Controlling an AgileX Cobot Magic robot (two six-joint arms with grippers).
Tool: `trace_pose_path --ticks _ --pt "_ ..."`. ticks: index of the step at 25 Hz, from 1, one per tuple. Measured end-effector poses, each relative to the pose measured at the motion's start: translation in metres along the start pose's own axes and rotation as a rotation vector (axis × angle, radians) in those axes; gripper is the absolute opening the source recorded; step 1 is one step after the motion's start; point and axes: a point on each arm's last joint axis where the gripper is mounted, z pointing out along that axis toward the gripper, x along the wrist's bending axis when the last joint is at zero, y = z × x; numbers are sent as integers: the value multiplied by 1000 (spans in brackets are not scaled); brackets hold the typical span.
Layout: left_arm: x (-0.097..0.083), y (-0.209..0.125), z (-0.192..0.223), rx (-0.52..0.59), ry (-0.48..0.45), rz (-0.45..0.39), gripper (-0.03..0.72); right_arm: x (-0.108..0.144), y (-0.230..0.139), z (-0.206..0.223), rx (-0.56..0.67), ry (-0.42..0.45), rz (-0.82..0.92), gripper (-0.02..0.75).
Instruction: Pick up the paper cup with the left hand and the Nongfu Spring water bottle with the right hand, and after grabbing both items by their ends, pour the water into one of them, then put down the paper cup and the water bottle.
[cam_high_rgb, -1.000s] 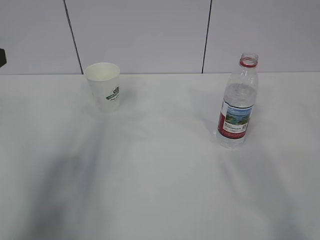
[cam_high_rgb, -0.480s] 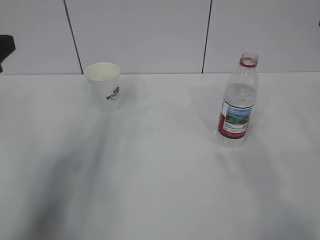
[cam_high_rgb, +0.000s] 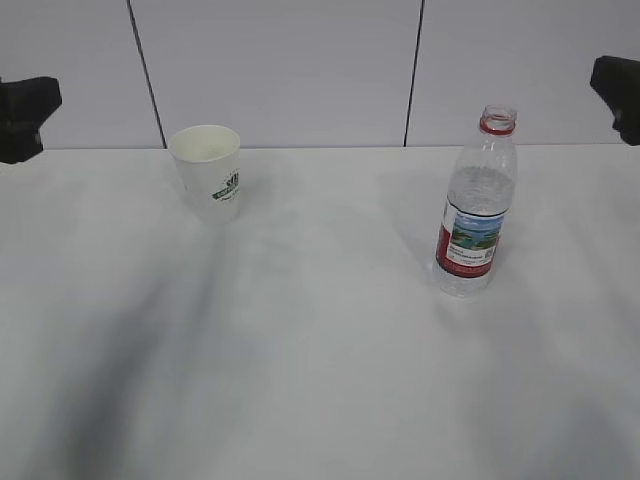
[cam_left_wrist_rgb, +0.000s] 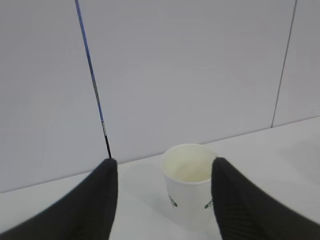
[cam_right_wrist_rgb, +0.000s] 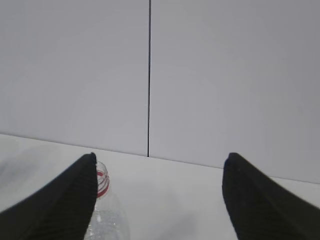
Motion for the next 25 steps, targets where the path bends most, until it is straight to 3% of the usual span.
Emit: trace_pose_path --ticks 5,13,20,25 --pt "-1 -7 9 -22 -10 7 443 2 -15 12 -23 18 -3 585" --pt "-1 -17 17 -3 -14 7 443 9 -38 28 55 82 -33 585" --pt "-1 -32 26 32 -17 4 443 14 -65 30 67 123 30 585" --pt "-2 -34 31 0 -28 11 443 18 -89 28 91 146 57 585"
